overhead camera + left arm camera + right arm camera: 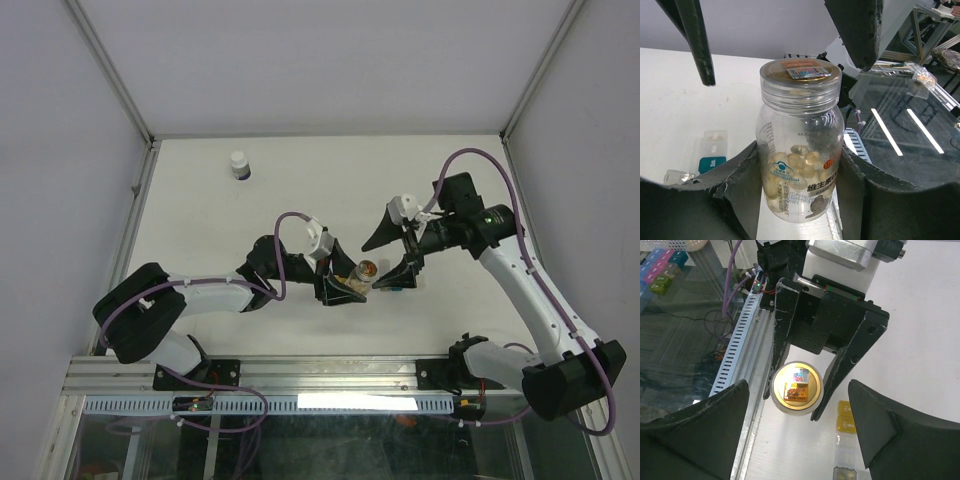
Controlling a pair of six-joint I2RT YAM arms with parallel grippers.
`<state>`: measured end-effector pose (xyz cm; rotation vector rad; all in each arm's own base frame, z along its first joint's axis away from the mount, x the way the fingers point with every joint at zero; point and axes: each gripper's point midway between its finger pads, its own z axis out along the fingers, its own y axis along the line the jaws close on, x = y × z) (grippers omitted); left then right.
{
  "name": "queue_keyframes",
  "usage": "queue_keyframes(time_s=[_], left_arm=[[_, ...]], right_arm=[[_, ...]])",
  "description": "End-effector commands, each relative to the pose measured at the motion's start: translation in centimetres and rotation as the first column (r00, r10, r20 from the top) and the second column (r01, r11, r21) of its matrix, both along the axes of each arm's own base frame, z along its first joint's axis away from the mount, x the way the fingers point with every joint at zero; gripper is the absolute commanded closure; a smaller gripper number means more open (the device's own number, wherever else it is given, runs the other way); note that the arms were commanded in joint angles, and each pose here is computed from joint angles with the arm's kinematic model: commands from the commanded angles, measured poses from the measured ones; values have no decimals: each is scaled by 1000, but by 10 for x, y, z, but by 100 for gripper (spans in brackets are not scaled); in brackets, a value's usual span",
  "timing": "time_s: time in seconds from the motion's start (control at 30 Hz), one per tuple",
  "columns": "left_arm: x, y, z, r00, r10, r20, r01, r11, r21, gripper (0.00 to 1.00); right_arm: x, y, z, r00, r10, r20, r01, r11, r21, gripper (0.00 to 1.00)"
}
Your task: Sort the pills into containers
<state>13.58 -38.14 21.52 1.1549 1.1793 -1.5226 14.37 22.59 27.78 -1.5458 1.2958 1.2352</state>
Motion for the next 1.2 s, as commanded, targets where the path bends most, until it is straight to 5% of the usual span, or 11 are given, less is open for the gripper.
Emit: queue_keyframes(time_s=[0.0, 0.63, 0.9, 1.17], left_arm=[[-5, -4, 27, 996, -62, 68, 67, 995, -71, 100], [4, -8, 32, 999, -20, 44, 23, 997, -78, 100], [44, -5, 36, 970, 241, -1, -241, 967, -81, 100], [79, 3, 39, 875, 485, -4, -484, 873, -53, 100]], right_arm=[[-8, 7, 7, 999, 32, -40, -31, 999, 38, 19], [-15, 11, -4, 997, 30, -68, -30, 999, 13, 54], [-6, 10, -12, 996, -47, -78, 45, 999, -27, 81], [-1, 9, -17, 987, -85, -136, 82, 996, -29, 90]])
